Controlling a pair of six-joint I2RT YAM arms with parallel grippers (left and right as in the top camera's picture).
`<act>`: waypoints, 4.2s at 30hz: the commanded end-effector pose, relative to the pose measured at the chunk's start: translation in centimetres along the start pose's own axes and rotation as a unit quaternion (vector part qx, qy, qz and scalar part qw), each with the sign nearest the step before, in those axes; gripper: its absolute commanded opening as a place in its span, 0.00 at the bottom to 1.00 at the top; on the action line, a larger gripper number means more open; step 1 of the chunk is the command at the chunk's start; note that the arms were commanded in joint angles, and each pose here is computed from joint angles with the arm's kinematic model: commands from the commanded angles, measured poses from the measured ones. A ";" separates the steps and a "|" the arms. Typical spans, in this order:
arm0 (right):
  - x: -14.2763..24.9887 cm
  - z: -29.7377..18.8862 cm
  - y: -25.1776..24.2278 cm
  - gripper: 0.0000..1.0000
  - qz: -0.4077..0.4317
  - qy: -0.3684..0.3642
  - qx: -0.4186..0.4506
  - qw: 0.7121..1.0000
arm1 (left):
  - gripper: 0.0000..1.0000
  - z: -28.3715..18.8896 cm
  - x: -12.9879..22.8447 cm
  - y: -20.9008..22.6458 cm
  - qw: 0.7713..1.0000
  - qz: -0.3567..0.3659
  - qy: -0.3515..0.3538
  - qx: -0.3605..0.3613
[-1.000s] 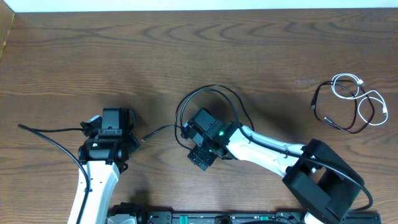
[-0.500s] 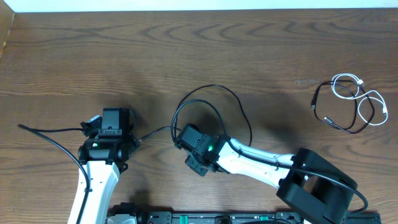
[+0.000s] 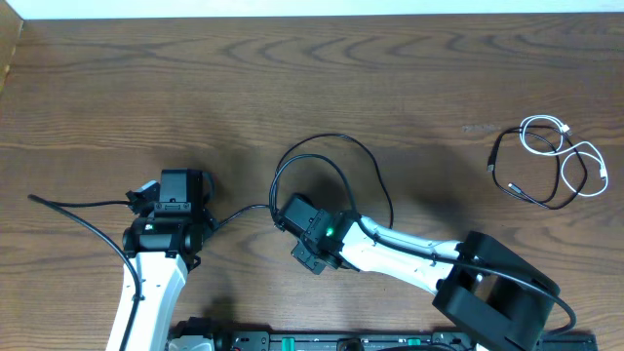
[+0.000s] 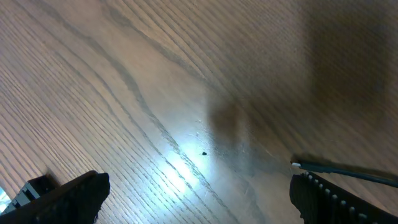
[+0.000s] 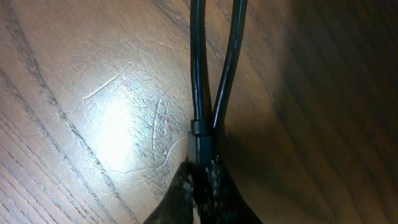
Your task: Untangle cables
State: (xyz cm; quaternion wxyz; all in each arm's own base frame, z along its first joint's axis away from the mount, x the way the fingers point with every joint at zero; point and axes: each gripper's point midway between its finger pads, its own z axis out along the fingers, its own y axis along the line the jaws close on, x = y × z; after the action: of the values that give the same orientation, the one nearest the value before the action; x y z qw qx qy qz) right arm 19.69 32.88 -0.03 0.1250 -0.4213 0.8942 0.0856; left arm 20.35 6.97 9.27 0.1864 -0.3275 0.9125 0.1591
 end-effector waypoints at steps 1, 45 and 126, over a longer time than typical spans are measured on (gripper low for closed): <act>-0.9 0.3 -0.2 0.01 0.009 -0.003 0.001 1.000 | 0.98 -0.1 -0.3 0.4 1.000 -0.006 -0.006 -0.009; -1.0 3.1 -1.3 0.14 -0.015 0.035 0.033 0.999 | 0.98 -0.1 -0.3 0.4 1.000 -0.006 -0.006 -0.009; 5.4 -30.4 -26.1 0.01 0.261 -0.132 0.413 0.862 | 0.98 -0.1 -0.3 0.4 1.000 -0.006 -0.006 -0.009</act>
State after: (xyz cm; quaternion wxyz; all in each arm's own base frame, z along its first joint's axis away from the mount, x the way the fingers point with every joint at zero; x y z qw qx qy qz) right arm 31.66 7.38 25.21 0.3775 -0.1032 0.9022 -0.1816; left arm 20.34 6.98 9.27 0.1863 -0.3275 0.9125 0.1594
